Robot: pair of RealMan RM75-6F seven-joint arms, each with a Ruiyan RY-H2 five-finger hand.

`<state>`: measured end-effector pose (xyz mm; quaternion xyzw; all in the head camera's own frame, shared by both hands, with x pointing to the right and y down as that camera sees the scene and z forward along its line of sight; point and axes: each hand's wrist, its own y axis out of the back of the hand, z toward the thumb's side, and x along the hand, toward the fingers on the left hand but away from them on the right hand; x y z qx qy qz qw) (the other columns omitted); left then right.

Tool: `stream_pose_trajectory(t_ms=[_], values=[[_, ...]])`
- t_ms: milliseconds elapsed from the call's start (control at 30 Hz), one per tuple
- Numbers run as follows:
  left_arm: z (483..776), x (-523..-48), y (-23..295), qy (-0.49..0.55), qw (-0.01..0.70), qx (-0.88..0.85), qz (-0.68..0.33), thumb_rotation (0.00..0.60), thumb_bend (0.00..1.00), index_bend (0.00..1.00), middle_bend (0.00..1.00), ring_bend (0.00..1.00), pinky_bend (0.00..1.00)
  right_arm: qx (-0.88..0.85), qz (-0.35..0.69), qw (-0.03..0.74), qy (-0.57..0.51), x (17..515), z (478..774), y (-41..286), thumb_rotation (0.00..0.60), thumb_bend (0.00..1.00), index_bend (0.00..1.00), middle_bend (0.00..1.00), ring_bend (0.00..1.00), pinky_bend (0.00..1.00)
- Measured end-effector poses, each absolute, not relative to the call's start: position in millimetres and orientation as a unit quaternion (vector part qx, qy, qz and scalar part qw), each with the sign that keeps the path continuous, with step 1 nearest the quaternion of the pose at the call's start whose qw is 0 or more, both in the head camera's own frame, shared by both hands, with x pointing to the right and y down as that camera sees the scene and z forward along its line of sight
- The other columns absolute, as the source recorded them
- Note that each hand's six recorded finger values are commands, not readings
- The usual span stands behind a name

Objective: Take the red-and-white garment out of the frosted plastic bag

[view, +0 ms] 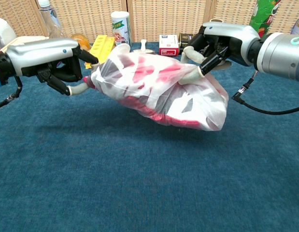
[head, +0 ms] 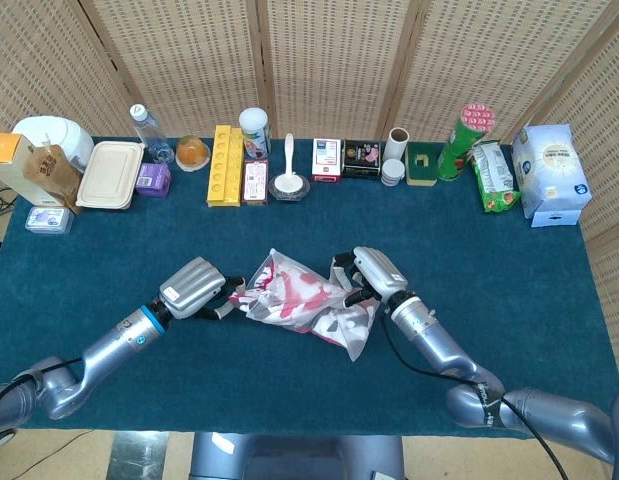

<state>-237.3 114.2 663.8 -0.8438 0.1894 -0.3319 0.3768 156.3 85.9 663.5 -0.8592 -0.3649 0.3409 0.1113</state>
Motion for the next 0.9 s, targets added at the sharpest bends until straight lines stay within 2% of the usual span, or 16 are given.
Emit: stream_pose_trajectory(t_ms=[67,133,200,267,367,467,567,800,900], values=[[671.6,-237.6,115.4,0.189,0.365,-0.846,-0.341,0.600,0.45,0.83,1.00,0.95,0.87,-0.856,0.349,0.126,-0.361,158.3,665.8,86.8,0.600,0.18,0.71,0.83,1.00,1.00],[677.3,-237.1,116.3,0.188,0.354,-0.848,-0.348,0.600,0.45,0.83,1.00,0.95,0.87,-0.852,0.360,0.143,-0.354,160.4,669.2,88.5,0.600,0.18,0.58,0.72,0.94,0.95],[684.6,-235.9,117.6,0.185,0.344,-0.849,-0.357,0.600,0.45,0.83,1.00,0.95,0.87,-0.847,0.373,0.158,-0.345,162.8,673.2,90.7,0.600,0.18,0.41,0.56,0.76,0.80],[693.0,-234.8,118.3,0.181,0.337,-0.848,-0.367,0.600,0.44,0.83,1.00,0.96,0.87,-0.843,0.384,0.167,-0.337,164.7,676.7,92.8,0.600,0.17,0.24,0.40,0.56,0.60],[701.6,-234.5,117.1,0.182,0.324,-0.847,-0.379,0.600,0.44,0.83,1.00,0.96,0.87,-0.843,0.391,0.157,-0.336,167.3,679.5,94.3,0.600,0.15,0.08,0.25,0.37,0.40],[706.3,-232.4,115.0,0.183,0.311,-0.848,-0.388,0.600,0.44,0.83,1.00,0.96,0.87,-0.842,0.390,0.140,-0.346,174.0,678.9,92.2,0.600,0.13,0.02,0.17,0.28,0.31],[707.1,-230.3,112.5,0.180,0.311,-0.847,-0.393,0.600,0.44,0.83,1.00,0.96,0.87,-0.837,0.388,0.138,-0.359,183.1,675.0,87.4,0.600,0.13,0.00,0.15,0.25,0.25],[704.9,-226.3,110.3,0.175,0.308,-0.847,-0.397,0.600,0.43,0.83,1.00,0.96,0.87,-0.828,0.380,0.158,-0.380,201.3,663.1,77.7,0.600,0.13,0.01,0.16,0.24,0.23],[704.1,-224.0,109.8,0.169,0.305,-0.848,-0.400,0.600,0.43,0.83,1.00,0.96,0.87,-0.824,0.377,0.177,-0.385,209.1,657.7,74.7,0.600,0.13,0.08,0.19,0.25,0.22]])
